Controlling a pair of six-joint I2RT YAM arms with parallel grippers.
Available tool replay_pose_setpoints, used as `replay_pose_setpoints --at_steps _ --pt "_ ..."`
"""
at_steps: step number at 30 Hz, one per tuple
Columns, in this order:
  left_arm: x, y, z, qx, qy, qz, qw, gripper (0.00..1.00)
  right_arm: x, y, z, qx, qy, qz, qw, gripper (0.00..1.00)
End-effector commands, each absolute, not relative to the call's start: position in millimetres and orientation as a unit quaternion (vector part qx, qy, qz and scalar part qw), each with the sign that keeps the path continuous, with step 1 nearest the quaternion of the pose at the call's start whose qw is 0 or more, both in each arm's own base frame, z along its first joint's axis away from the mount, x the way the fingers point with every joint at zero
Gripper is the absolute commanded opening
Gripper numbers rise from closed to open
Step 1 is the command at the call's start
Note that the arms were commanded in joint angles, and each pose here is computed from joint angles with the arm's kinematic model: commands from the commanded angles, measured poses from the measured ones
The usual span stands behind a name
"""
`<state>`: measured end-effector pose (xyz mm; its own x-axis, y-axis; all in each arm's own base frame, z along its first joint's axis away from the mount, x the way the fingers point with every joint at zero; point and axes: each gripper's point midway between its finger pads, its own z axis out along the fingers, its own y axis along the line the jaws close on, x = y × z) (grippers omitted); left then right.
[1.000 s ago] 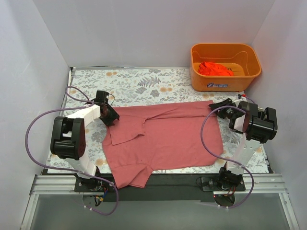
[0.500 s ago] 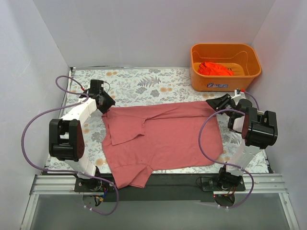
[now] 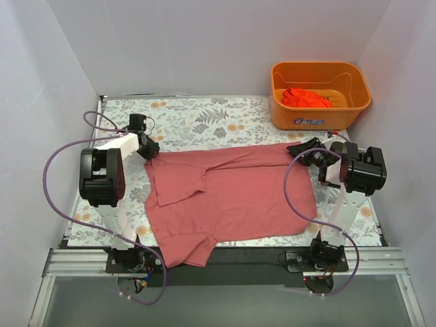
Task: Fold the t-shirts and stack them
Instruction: Fold the tshirt
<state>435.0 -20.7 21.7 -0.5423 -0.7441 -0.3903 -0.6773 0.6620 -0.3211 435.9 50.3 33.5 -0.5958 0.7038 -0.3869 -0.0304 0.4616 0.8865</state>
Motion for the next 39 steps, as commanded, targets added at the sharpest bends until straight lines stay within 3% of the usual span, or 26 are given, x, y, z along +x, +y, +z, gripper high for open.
replay_pose_setpoints --at_steps 1,11,17,21,25,28,33,39 --pt "443.6 -11.5 1.5 -0.406 0.881 -0.046 0.239 0.25 453.2 40.4 22.2 0.235 0.763 0.449 0.401 0.45" --pt "489.9 -25.8 -12.7 -0.386 0.89 -0.083 0.228 0.3 482.0 20.8 15.7 0.237 0.784 0.403 0.408 0.45" --pt "516.7 -23.0 43.5 -0.366 0.877 -0.1 0.293 0.49 476.9 18.8 42.1 0.207 0.793 0.382 0.426 0.45" --pt "513.9 -15.9 115.3 -0.355 0.856 -0.106 0.36 0.58 459.0 15.8 68.7 0.188 0.808 0.347 0.437 0.46" --pt "474.3 -9.4 155.4 -0.36 0.846 -0.089 0.384 0.61 420.3 22.6 72.8 0.183 0.845 0.303 0.401 0.47" --pt "424.4 -9.8 155.9 -0.362 0.858 -0.065 0.359 0.61 395.4 27.9 81.3 0.141 0.876 0.241 0.394 0.47" --pt "333.0 -19.2 120.8 -0.349 0.894 -0.029 0.279 0.61 337.1 40.1 85.0 0.082 0.923 0.145 0.347 0.47" --pt "260.3 -37.4 93.3 -0.328 0.92 -0.033 0.211 0.58 285.2 65.6 83.3 0.029 0.943 0.122 0.309 0.47"
